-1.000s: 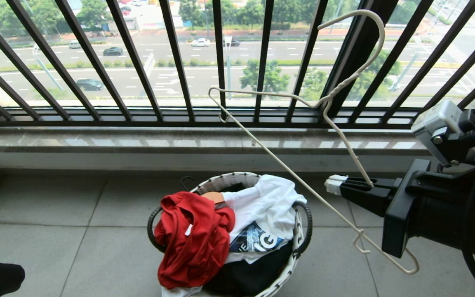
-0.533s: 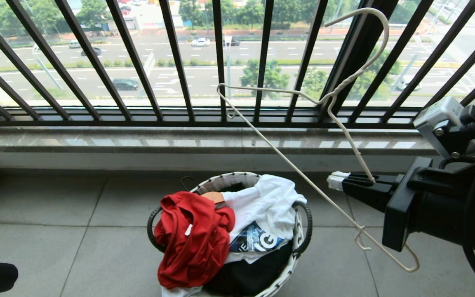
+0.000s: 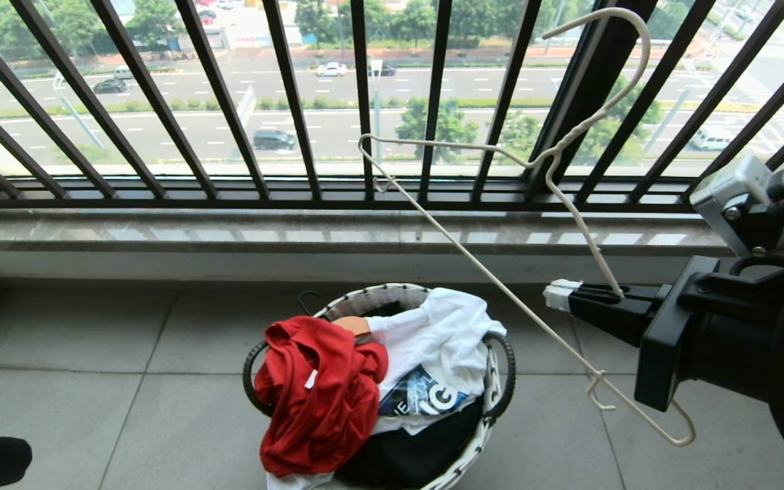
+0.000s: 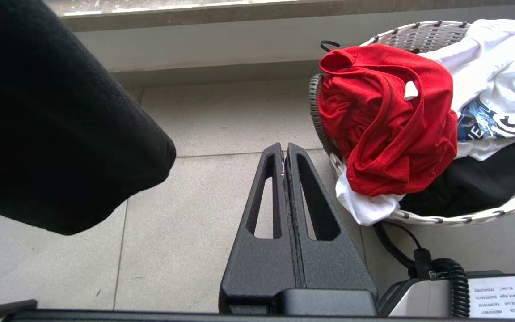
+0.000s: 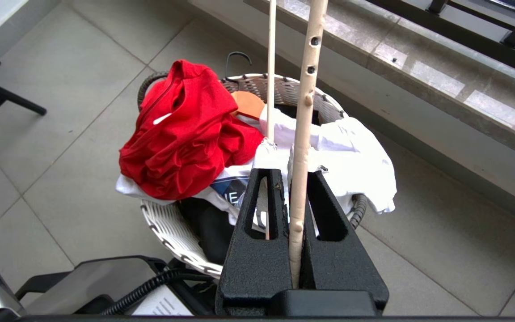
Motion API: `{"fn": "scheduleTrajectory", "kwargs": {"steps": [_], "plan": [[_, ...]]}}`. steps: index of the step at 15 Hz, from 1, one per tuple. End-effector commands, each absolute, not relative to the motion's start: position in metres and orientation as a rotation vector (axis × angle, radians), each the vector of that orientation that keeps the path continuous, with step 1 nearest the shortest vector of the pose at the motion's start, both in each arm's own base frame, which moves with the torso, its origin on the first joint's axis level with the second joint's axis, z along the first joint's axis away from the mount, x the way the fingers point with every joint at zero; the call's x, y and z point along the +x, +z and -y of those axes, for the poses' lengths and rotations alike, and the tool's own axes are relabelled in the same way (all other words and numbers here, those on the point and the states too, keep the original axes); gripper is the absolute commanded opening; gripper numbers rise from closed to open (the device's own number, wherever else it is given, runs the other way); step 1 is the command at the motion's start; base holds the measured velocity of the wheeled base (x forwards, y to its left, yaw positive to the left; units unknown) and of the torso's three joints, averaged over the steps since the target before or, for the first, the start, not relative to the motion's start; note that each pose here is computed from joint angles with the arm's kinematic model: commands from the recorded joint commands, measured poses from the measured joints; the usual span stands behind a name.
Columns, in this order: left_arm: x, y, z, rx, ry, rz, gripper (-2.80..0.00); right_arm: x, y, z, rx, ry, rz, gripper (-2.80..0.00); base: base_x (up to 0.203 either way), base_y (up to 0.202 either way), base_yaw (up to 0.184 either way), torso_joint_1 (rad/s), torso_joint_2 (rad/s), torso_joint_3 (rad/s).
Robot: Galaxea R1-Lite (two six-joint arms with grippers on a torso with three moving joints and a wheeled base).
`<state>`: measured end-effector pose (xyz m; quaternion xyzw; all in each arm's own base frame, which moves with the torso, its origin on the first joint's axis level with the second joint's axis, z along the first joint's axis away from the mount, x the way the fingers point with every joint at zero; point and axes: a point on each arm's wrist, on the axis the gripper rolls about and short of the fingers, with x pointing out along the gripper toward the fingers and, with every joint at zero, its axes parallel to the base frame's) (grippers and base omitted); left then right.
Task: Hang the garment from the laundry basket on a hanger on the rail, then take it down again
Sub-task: Pick up clothes from the basket
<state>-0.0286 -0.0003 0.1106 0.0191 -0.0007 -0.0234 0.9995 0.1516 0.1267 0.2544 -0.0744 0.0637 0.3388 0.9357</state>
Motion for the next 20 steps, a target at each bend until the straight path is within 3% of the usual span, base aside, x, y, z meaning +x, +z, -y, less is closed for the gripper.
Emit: {"fn": "scheduleTrajectory", "kwargs": {"steps": [1, 5, 9, 13, 17, 20], "plan": [[-0.008, 0.146, 0.001, 0.042, -0.074, -0.119, -2.8, 0.15, 0.257, -0.126, -0.148, 0.693, -0.117, -2.8, 0.0, 0.0, 0.0, 0.0, 0.0, 0.0], [0.059, 0.189, 0.006, 0.066, -0.21, -0.364, -2.8, 0.15, 0.261, -0.119, -0.14, 0.668, -0.099, -2.8, 0.0, 0.0, 0.0, 0.0, 0.0, 0.0], [0.133, 0.201, 0.025, 0.099, -0.377, -0.576, -2.8, 0.153, 0.261, -0.119, -0.139, 0.656, -0.105, -2.8, 0.0, 0.0, 0.0, 0.0, 0.0, 0.0], [0.201, 0.196, 0.072, 0.138, -0.479, -0.758, -2.8, 0.155, 0.262, -0.118, -0.138, 0.646, -0.104, -2.8, 0.0, 0.0, 0.0, 0.0, 0.0, 0.0], [0.23, 0.182, 0.132, 0.143, -0.585, -0.853, -2.8, 0.157, 0.261, -0.117, -0.138, 0.637, -0.108, -2.8, 0.0, 0.0, 0.0, 0.0, 0.0, 0.0], [0.242, 0.164, 0.148, 0.113, -0.576, -0.908, -2.8, 0.161, 0.26, -0.115, -0.137, 0.618, -0.114, -2.8, 0.0, 0.0, 0.0, 0.0, 0.0, 0.0]]}}
